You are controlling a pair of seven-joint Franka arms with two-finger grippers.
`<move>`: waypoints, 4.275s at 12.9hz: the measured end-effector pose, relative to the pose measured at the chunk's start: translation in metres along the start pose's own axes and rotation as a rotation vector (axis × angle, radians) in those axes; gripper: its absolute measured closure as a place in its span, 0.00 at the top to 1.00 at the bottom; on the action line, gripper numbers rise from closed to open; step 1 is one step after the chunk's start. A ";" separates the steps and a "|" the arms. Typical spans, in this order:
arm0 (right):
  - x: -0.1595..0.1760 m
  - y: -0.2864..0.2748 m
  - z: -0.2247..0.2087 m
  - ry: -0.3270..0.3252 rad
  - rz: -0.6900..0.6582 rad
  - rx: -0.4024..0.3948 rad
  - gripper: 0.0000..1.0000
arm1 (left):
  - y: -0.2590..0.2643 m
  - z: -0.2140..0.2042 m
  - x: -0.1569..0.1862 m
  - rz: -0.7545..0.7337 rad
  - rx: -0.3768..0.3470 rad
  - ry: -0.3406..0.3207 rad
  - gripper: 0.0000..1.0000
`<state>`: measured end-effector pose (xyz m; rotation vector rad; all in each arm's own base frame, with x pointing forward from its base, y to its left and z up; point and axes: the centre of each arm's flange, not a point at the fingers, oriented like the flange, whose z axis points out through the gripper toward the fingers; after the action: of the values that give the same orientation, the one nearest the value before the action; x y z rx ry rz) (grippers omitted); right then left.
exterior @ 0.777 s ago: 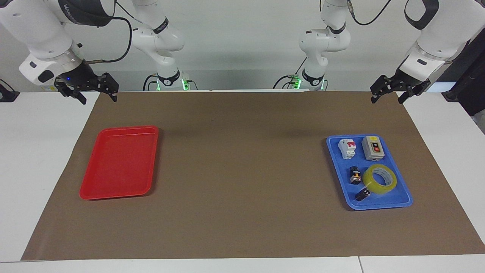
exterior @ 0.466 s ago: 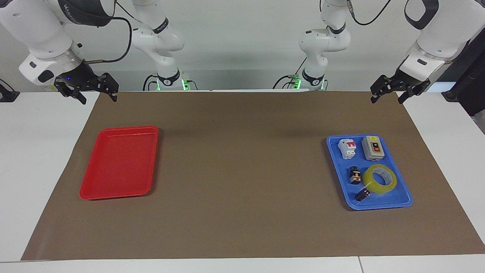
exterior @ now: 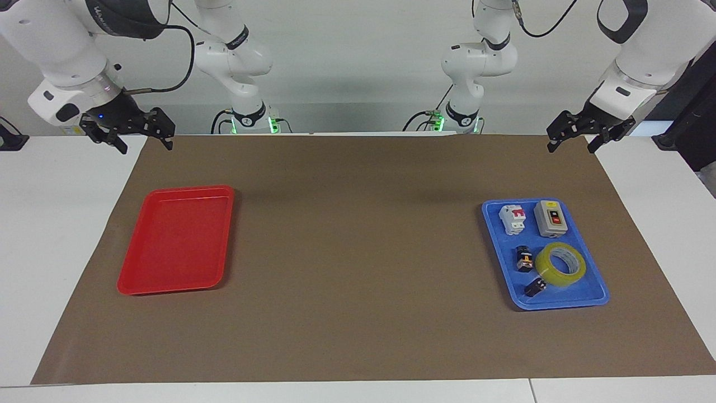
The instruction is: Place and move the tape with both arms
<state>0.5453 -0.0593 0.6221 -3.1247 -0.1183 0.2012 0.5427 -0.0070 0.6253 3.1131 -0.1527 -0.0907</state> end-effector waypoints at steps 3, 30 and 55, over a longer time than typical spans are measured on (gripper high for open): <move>0.000 0.000 0.000 0.000 0.000 0.000 1.00 | 0.000 0.000 0.000 0.000 0.000 0.000 1.00; 0.000 0.000 0.000 0.000 0.000 0.000 1.00 | -0.111 0.200 0.098 -0.226 0.020 0.111 1.00; 0.000 0.000 0.000 0.000 0.000 0.000 1.00 | -0.076 0.190 0.076 -0.376 0.010 0.070 0.22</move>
<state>0.5453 -0.0593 0.6219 -3.1245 -0.1180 0.2018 0.6148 0.0576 0.4292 3.1059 0.4347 0.0127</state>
